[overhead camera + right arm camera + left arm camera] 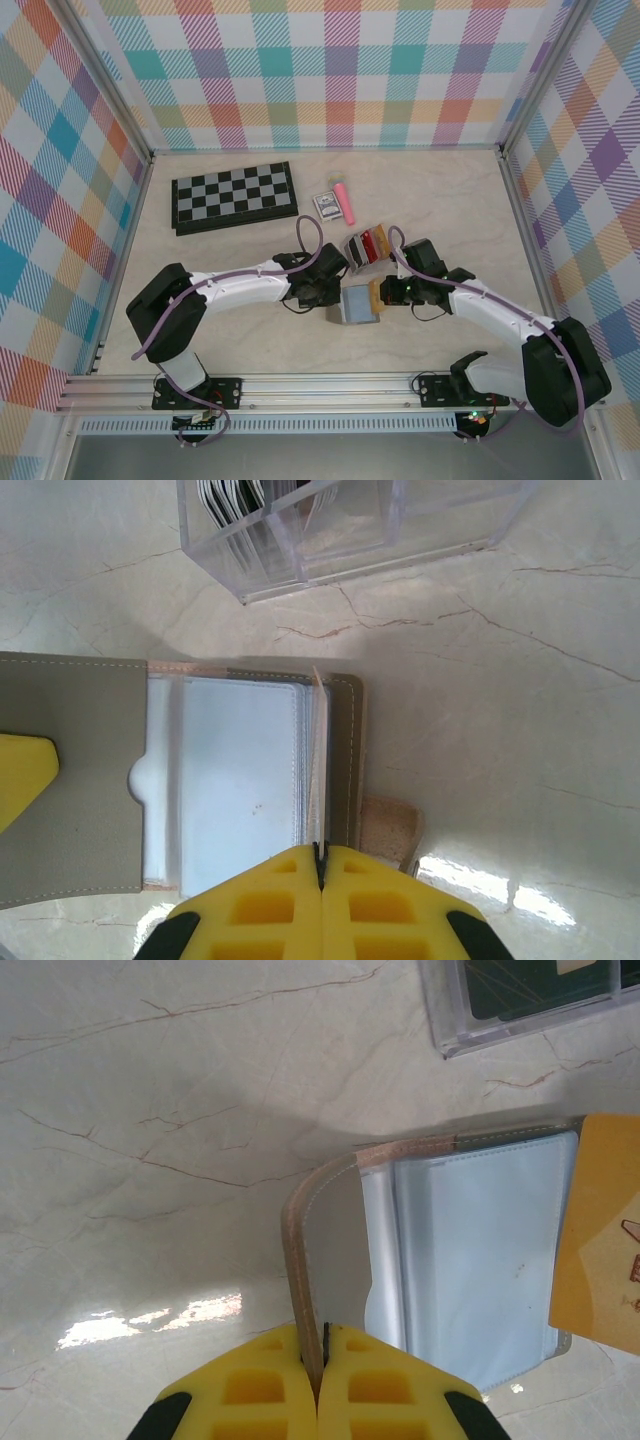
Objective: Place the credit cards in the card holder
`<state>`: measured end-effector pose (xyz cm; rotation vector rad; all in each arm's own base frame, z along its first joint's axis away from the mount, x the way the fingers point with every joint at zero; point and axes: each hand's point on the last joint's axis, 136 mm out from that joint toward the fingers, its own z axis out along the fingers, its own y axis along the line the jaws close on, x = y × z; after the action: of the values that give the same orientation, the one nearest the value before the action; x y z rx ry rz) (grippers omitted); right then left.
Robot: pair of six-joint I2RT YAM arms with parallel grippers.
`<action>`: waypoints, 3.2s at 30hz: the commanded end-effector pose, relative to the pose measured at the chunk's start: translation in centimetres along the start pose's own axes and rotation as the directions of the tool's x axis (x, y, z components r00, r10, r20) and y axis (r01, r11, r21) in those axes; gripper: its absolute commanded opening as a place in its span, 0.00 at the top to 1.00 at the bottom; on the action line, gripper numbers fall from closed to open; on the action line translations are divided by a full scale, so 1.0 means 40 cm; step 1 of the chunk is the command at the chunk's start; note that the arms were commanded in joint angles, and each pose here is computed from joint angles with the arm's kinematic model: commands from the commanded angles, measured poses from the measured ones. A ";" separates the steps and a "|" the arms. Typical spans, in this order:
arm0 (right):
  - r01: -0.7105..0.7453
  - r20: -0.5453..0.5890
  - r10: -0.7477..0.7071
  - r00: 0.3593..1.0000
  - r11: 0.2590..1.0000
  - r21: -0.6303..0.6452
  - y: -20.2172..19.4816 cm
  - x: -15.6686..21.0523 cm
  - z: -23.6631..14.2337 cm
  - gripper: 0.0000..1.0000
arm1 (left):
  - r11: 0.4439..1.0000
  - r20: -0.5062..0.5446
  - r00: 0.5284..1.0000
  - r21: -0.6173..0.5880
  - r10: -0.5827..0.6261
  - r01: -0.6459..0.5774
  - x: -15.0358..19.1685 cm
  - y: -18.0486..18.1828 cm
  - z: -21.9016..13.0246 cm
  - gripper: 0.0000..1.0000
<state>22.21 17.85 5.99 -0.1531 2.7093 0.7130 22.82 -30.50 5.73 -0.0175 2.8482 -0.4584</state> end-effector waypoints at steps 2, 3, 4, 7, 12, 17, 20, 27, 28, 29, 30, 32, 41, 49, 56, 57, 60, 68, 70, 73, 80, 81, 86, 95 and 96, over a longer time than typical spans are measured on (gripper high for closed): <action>-0.012 -0.013 0.012 1.000 0.998 -0.059 0.025 0.001 0.015 0.99 | 1.000 -0.039 0.999 -0.020 -0.011 0.011 0.020 0.020 0.029 1.00; -0.020 -0.008 0.019 1.000 0.997 -0.077 0.033 -0.001 0.014 0.99 | 1.000 -0.038 0.999 -0.020 -0.011 0.010 0.019 0.019 0.031 1.00; -0.023 -0.001 0.023 1.000 0.996 -0.091 0.040 -0.005 0.010 0.99 | 1.000 -0.040 0.999 -0.021 -0.011 0.010 0.020 0.020 0.032 1.00; -0.025 0.021 0.028 0.999 0.991 -0.129 0.064 -0.018 -0.009 0.98 | 1.000 -0.041 0.999 -0.023 -0.010 0.009 0.023 0.023 0.035 1.00; -0.029 0.022 0.033 0.999 0.984 -0.174 0.099 -0.035 -0.033 0.98 | 1.000 -0.035 0.999 -0.015 -0.013 0.012 0.018 0.019 0.034 1.00; -0.026 0.024 0.031 0.999 0.981 -0.194 0.129 -0.044 -0.047 0.97 | 1.000 -0.029 0.999 -0.005 -0.015 0.015 0.015 0.015 0.034 1.00; -0.032 0.001 0.033 0.999 0.980 -0.199 0.139 -0.041 -0.038 0.97 | 1.000 -0.027 0.999 0.000 -0.017 0.017 0.014 0.012 0.035 1.00; -0.065 -0.062 0.054 0.997 0.977 -0.204 0.162 -0.016 0.019 0.97 | 1.000 0.006 1.000 0.009 -0.028 0.028 0.005 0.016 0.020 1.00; -0.071 -0.067 0.059 0.996 0.979 -0.189 0.158 -0.012 0.027 0.97 | 1.000 0.016 0.999 0.005 -0.031 0.031 0.002 0.020 0.017 0.98; -0.080 -0.071 0.069 0.995 0.981 -0.176 0.153 -0.007 0.036 0.97 | 0.999 0.024 0.999 0.002 -0.033 0.033 0.000 0.024 0.011 0.94; -0.094 -0.074 0.083 0.994 0.982 -0.161 0.144 -0.004 0.044 0.98 | 0.999 0.033 0.999 -0.004 -0.036 0.036 -0.001 0.030 0.006 0.91; -0.110 -0.069 0.101 0.992 0.983 -0.144 0.130 0.000 0.054 0.98 | 0.999 0.047 0.998 -0.020 -0.041 0.042 -0.002 0.044 -0.005 0.85; -0.156 -0.119 0.140 0.983 0.977 -0.146 0.118 0.031 0.090 0.98 | 0.995 0.111 0.990 -0.050 -0.084 0.090 -0.005 0.094 -0.045 0.47; -0.125 -0.130 0.110 0.985 0.986 -0.108 0.124 0.032 0.097 0.97 | 0.989 0.208 0.967 0.026 -0.148 0.145 -0.024 0.105 -0.098 0.17; -0.138 -0.136 0.126 0.983 0.987 -0.081 0.114 0.037 0.111 0.97 | 0.991 0.160 0.981 0.095 -0.111 0.096 -0.013 0.068 -0.067 0.23; -0.138 -0.136 0.126 0.983 0.987 -0.083 0.115 0.037 0.111 0.97 | 0.992 0.143 0.984 0.092 -0.103 0.090 -0.010 0.064 -0.056 0.29; -0.141 -0.131 0.129 0.983 0.986 -0.090 0.119 0.033 0.109 0.97 | 0.993 0.125 0.988 0.088 -0.092 0.082 -0.010 0.053 -0.025 0.56; -0.157 -0.113 0.143 0.983 0.980 -0.125 0.138 0.020 0.097 0.97 | 0.999 0.109 0.993 -0.003 -0.048 0.048 0.001 0.096 0.025 0.94; -0.157 -0.095 0.145 0.985 0.978 -0.141 0.146 0.012 0.086 0.97 | 0.999 0.098 0.994 -0.014 -0.041 0.043 0.009 0.104 0.034 0.96; -0.152 -0.078 0.141 0.987 0.973 -0.175 0.162 0.004 0.070 0.97 | 0.999 0.093 0.995 -0.011 -0.038 0.039 0.012 0.103 0.040 0.97; -0.159 -0.101 0.141 0.985 0.967 -0.201 0.171 0.014 0.081 0.97 | 0.999 0.088 0.996 -0.008 -0.036 0.037 0.012 0.099 0.045 0.96; -0.164 -0.111 0.144 0.983 0.967 -0.194 0.167 0.019 0.087 0.97 | 0.999 0.087 0.996 -0.010 -0.037 0.038 0.012 0.100 0.045 0.96; -0.152 -0.146 0.131 0.981 0.978 -0.143 0.139 0.055 0.120 0.97 | 0.999 0.088 0.995 -0.010 -0.042 0.043 0.012 0.101 0.044 0.96; -0.168 -0.198 0.138 0.970 0.975 -0.145 0.132 0.115 0.146 0.98 | 0.998 0.080 0.995 -0.016 -0.057 0.058 0.017 0.104 0.051 0.96; -0.174 -0.197 0.143 0.970 0.974 -0.146 0.131 0.116 0.145 0.98 | 0.998 0.079 0.995 -0.018 -0.058 0.059 0.016 0.104 0.052 0.96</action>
<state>20.94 25.31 3.85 -0.0363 2.7738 1.0141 22.71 -26.83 2.86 -0.1067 2.7648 -0.4270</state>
